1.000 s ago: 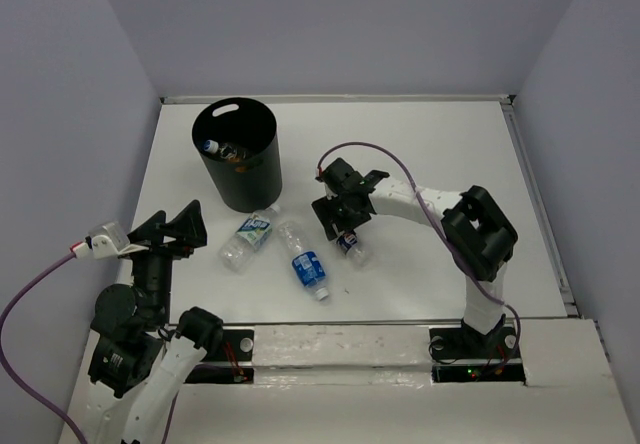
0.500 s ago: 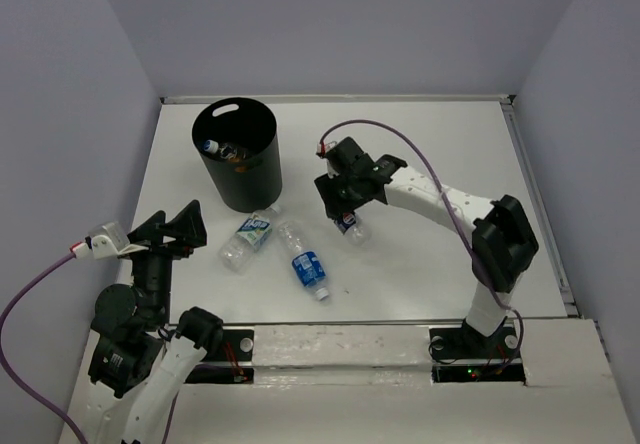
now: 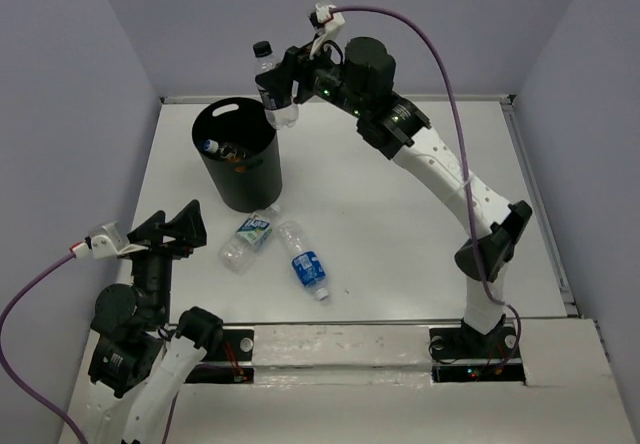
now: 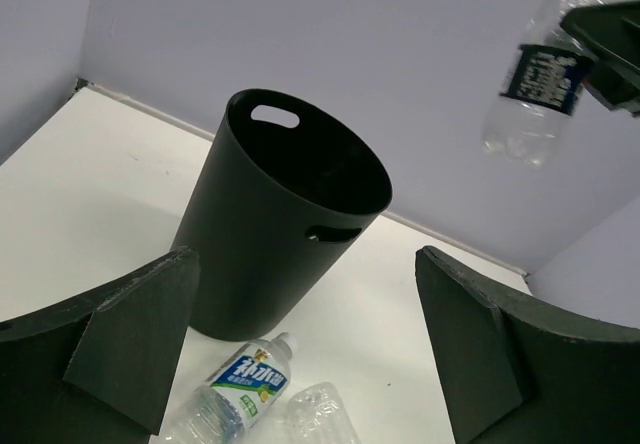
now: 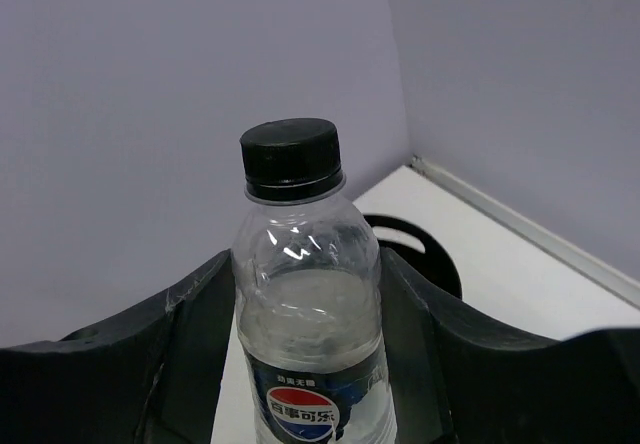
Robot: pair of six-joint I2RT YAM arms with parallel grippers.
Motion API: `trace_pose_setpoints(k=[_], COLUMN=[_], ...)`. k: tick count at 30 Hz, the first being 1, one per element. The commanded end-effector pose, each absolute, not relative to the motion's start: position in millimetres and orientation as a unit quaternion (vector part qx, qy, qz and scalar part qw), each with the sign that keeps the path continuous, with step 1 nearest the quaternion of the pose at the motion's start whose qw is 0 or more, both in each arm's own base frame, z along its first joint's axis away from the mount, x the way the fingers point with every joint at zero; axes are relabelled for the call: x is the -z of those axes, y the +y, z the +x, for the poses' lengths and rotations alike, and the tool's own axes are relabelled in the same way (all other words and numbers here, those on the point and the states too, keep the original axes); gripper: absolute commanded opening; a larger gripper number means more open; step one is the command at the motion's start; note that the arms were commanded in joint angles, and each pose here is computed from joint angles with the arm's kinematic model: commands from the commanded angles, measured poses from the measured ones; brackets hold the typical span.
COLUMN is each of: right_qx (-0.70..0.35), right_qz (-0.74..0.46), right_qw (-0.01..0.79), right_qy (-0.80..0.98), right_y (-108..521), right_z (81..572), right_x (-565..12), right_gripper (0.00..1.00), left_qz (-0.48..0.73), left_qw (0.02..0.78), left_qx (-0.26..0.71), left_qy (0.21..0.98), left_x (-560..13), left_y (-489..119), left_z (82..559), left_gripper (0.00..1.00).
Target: Put the plastic bottles in the bin
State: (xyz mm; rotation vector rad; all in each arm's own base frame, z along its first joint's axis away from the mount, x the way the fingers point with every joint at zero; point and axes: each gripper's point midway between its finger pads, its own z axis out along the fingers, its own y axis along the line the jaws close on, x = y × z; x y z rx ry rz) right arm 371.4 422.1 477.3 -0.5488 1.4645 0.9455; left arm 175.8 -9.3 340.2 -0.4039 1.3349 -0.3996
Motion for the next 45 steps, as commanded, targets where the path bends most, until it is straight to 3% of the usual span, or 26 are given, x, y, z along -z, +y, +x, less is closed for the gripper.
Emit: trace_pose_setpoints(k=[1, 7, 11, 12, 16, 21, 25, 32, 45], right_qx=[-0.463, -0.508, -0.495, -0.488, -0.466, -0.424, -0.375, -0.236, -0.178], right_qz=[-0.232, -0.196, -0.224, -0.226, -0.227, -0.224, -0.231, -0.261, -0.256], right_qw=[0.618, 0.623, 0.627, 0.630, 0.629, 0.600, 0.531, 0.409, 0.333], right_qy=[0.592, 0.561, 0.558, 0.560, 0.579, 0.640, 0.724, 0.842, 0.890], right_y=[464.7, 499.2, 516.1, 514.0, 494.0, 467.1, 442.9, 405.0, 421.3], right_z=[397.7, 428.0, 417.4, 417.8, 406.8, 395.2, 379.2, 312.3, 271.5], right_x=[-480.9, -467.7, -459.5, -459.9, -467.3, -434.8, -360.7, -214.1, -108.1], right_gripper=[0.36, 0.38, 0.81, 0.84, 0.86, 0.82, 0.81, 0.95, 0.96], left_qz=[-0.191, -0.193, -0.193, -0.193, -0.191, -0.191, -0.190, -0.183, -0.185], left_qw=[0.759, 0.758, 0.759, 0.758, 0.759, 0.759, 0.758, 0.758, 0.755], left_qx=[0.180, 0.179, 0.181, 0.180, 0.182, 0.181, 0.182, 0.185, 0.187], left_qy=[0.596, 0.596, 0.595, 0.596, 0.596, 0.596, 0.597, 0.598, 0.600], left_x=[-350.2, -350.0, -350.7, -350.2, -349.9, -350.2, -350.0, -350.3, -349.2], left_y=[-5.1, -4.8, -4.8, -4.9, -5.8, -6.1, -6.7, -9.9, -10.4], left_z=[175.3, 175.7, 175.0, 175.4, 175.6, 176.1, 176.2, 178.1, 178.2], left_gripper=[0.99, 0.99, 0.99, 0.99, 0.99, 0.99, 0.99, 0.99, 0.99])
